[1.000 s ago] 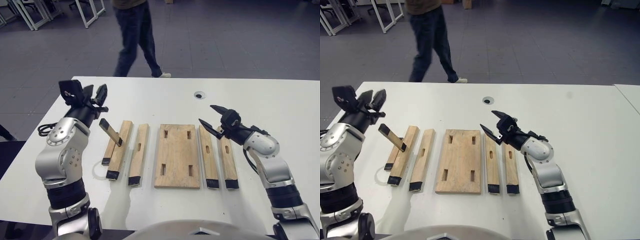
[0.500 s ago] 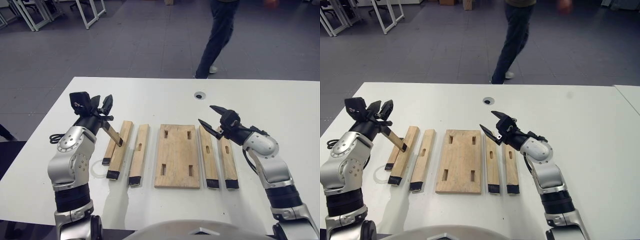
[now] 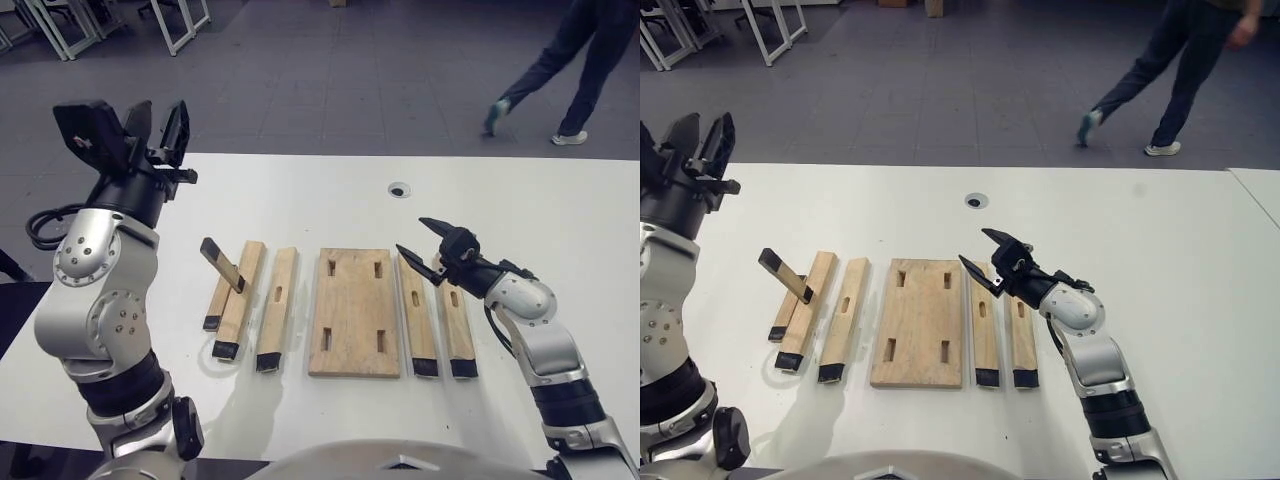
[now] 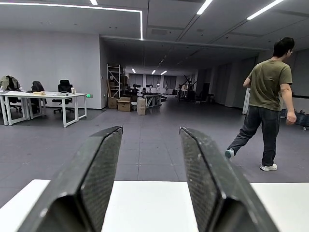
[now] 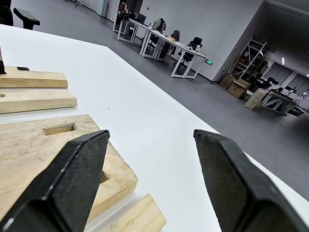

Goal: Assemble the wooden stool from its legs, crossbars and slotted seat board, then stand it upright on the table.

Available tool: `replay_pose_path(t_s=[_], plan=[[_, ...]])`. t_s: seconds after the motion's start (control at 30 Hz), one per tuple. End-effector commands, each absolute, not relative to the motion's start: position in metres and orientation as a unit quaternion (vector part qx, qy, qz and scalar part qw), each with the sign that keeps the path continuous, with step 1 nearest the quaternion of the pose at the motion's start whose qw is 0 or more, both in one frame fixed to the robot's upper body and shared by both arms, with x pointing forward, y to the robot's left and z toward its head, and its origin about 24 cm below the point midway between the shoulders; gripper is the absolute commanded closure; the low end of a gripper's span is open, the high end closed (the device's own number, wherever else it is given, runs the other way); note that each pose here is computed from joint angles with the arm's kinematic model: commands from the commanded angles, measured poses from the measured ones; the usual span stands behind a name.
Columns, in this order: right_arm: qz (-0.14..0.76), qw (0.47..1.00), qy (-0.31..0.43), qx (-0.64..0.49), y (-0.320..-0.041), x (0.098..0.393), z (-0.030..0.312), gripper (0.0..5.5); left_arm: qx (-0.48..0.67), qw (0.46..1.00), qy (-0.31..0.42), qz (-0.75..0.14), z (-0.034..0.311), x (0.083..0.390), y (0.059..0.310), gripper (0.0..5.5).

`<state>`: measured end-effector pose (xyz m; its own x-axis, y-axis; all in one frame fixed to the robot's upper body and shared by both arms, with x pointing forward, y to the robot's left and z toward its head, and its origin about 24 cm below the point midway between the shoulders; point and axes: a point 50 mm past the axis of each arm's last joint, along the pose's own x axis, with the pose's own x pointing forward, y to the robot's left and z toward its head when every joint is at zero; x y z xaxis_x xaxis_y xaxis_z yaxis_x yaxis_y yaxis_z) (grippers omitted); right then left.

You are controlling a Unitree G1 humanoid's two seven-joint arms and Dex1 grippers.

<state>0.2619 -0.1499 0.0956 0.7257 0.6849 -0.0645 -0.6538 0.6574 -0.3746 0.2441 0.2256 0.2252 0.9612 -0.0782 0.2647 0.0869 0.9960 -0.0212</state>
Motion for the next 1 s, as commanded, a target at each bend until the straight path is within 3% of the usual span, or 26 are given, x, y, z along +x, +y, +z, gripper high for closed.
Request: replay_pose_path(t_s=[0.03, 0.3, 0.53, 0.83, 1.0], plan=[[0.370, 0.908, -0.041, -0.194, -0.149, 0.263, 0.098, 2.28, 0.003, 0.995, -0.084, -0.047, 0.202, 0.219, 0.225, 2.69], [0.366, 0.909, -0.034, -0.195, -0.153, 0.267, 0.097, 2.28, -0.051, 0.996, 0.057, -0.055, 0.122, 0.149, 0.222, 1.29], [0.362, 0.910, -0.038, -0.199, -0.155, 0.269, 0.099, 2.28, -0.070, 0.980, 0.180, -0.039, 0.048, 0.119, 0.224, 1.29], [0.361, 0.910, -0.037, -0.201, -0.156, 0.268, 0.098, 2.28, -0.056, 0.969, 0.237, -0.029, 0.014, 0.112, 0.224, 1.29], [0.361, 0.910, -0.037, -0.201, -0.156, 0.269, 0.099, 2.28, -0.044, 0.967, 0.249, -0.032, 0.009, 0.114, 0.223, 2.15]])
